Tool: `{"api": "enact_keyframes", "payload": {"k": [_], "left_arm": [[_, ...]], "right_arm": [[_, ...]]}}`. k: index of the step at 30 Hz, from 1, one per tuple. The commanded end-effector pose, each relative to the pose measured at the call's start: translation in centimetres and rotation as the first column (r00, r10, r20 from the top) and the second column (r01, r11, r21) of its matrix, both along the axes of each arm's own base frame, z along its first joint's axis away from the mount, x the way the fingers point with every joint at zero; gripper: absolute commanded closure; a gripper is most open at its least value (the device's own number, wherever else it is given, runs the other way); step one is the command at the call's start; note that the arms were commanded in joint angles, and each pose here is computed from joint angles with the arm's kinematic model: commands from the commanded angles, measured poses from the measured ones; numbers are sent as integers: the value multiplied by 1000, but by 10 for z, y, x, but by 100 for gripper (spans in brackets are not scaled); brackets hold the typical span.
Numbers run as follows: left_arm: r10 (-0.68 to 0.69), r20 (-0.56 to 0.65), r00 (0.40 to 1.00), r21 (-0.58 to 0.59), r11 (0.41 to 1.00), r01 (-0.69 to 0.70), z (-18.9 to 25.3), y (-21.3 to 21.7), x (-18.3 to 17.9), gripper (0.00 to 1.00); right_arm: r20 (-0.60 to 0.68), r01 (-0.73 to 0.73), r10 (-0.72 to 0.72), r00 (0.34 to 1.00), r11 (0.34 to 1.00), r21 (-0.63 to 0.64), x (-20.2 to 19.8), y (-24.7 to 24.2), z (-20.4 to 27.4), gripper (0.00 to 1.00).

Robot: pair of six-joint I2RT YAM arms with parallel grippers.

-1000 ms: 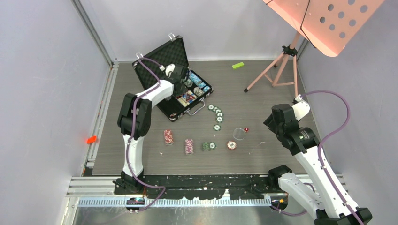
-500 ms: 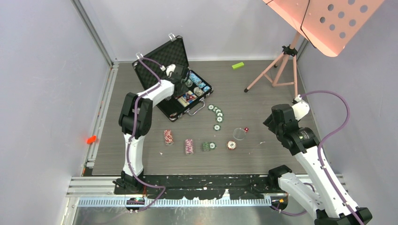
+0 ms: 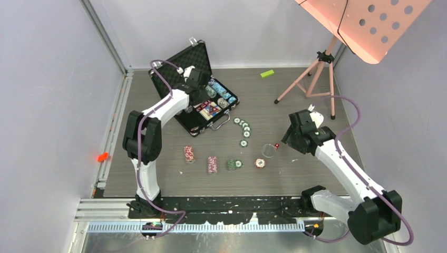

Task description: Pack up texas hold em set

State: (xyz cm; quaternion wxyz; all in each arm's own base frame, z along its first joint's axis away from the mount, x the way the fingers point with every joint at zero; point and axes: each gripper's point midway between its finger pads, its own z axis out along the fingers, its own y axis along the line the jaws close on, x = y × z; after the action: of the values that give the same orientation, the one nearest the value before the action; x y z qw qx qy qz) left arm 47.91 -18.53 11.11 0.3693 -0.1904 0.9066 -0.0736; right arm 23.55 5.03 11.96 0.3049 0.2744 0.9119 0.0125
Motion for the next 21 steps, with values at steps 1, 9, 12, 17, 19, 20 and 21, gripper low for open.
{"api": "enact_keyframes", "payload": {"k": [1,9,12,17,19,20,21], "left_arm": [[-170,44,985,-27,985,171,32,-14,-14,65],[-515,85,853,-130,843,522,41,-52,-65,42],[-530,142,836,-150,823,548,40,-53,-78,10],[-465,203,862,-130,860,494,42,-36,-82,0],[-363,191,912,-159,905,394,37,-18,-80,0],[-359,198,912,-186,900,395,37,-17,-80,0],[-360,215,908,-230,885,405,38,-19,-78,0]], "right_arm": [[-29,-28,30,999,998,56,11,16,-10,43],[-81,-24,35,996,991,130,22,35,-37,46],[-102,-12,25,994,992,125,27,36,-45,46],[-77,40,-31,997,993,112,31,30,-43,46],[-22,66,-64,998,993,103,33,22,-32,45],[-6,69,-69,998,993,100,34,20,-29,45],[8,72,-74,997,993,97,33,18,-26,45]]}}
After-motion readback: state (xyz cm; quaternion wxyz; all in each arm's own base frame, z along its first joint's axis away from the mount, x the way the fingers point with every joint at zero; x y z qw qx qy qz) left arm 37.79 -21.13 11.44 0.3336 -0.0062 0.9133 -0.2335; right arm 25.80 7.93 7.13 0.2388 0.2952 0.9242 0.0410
